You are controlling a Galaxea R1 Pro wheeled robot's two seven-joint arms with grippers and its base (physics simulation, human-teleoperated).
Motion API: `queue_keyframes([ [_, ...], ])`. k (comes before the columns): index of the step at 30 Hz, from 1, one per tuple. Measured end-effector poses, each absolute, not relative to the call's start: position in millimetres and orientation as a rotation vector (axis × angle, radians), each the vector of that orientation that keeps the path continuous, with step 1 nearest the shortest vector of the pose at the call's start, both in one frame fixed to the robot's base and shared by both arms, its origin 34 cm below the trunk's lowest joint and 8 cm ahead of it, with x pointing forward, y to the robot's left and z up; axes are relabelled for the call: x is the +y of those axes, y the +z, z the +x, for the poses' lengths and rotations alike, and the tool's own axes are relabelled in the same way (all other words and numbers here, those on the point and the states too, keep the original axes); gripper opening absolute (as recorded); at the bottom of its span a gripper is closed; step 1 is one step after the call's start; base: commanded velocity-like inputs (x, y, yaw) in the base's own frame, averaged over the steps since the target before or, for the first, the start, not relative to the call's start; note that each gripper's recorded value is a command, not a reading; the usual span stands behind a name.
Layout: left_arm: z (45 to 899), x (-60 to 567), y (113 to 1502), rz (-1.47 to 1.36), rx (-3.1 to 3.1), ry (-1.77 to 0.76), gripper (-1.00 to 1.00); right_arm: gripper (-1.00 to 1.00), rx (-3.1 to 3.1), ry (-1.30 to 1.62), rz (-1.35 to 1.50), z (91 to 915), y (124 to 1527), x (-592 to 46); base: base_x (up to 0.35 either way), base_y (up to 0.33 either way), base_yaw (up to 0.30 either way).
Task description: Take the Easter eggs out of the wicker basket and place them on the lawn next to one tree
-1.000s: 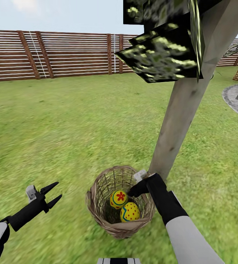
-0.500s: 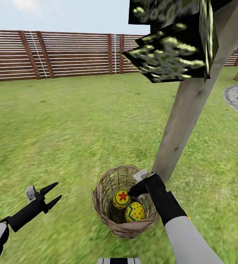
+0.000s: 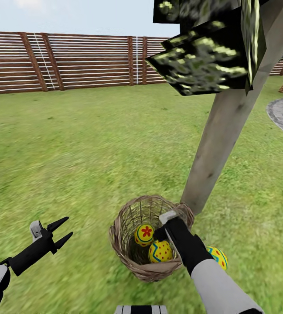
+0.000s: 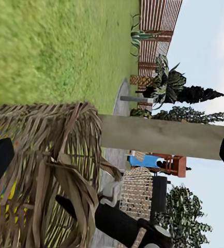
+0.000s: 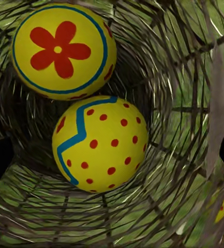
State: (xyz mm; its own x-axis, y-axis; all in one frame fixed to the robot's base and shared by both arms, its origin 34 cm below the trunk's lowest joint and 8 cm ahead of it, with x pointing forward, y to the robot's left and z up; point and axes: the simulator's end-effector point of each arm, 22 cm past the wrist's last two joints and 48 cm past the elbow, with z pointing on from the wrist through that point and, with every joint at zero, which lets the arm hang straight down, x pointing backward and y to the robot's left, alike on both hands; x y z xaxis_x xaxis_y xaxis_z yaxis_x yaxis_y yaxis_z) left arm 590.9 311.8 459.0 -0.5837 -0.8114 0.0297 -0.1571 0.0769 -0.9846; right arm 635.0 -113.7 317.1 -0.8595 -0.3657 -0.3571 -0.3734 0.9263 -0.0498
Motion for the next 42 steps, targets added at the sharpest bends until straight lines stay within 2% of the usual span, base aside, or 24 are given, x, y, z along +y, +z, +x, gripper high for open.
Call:
queue_keyframes([
  [2,591,312,459,-0.957,1.812,-1.546,1.00,1.00,2.700,0.025,-0.605,635,320,-103,0.000,0.000,0.000],
  [6,591,312,459,-0.959,1.812,-1.546,1.00,1.00,2.762,0.154,-0.545,637,317,-85,0.000,0.000,0.000],
  [12,591,312,458,-0.959,1.812,-1.546,1.00,1.00,2.820,0.098,-0.525,655,317,-102,0.000,0.000,0.000],
  [35,590,322,445,-1.001,1.814,-1.521,1.00,1.00,2.877,0.196,-0.464,647,304,-91,0.000,0.000,0.000],
  [42,589,322,440,-1.011,1.821,-1.519,1.00,1.00,2.887,0.135,-0.448,647,297,-102,0.171,0.031,0.000],
])
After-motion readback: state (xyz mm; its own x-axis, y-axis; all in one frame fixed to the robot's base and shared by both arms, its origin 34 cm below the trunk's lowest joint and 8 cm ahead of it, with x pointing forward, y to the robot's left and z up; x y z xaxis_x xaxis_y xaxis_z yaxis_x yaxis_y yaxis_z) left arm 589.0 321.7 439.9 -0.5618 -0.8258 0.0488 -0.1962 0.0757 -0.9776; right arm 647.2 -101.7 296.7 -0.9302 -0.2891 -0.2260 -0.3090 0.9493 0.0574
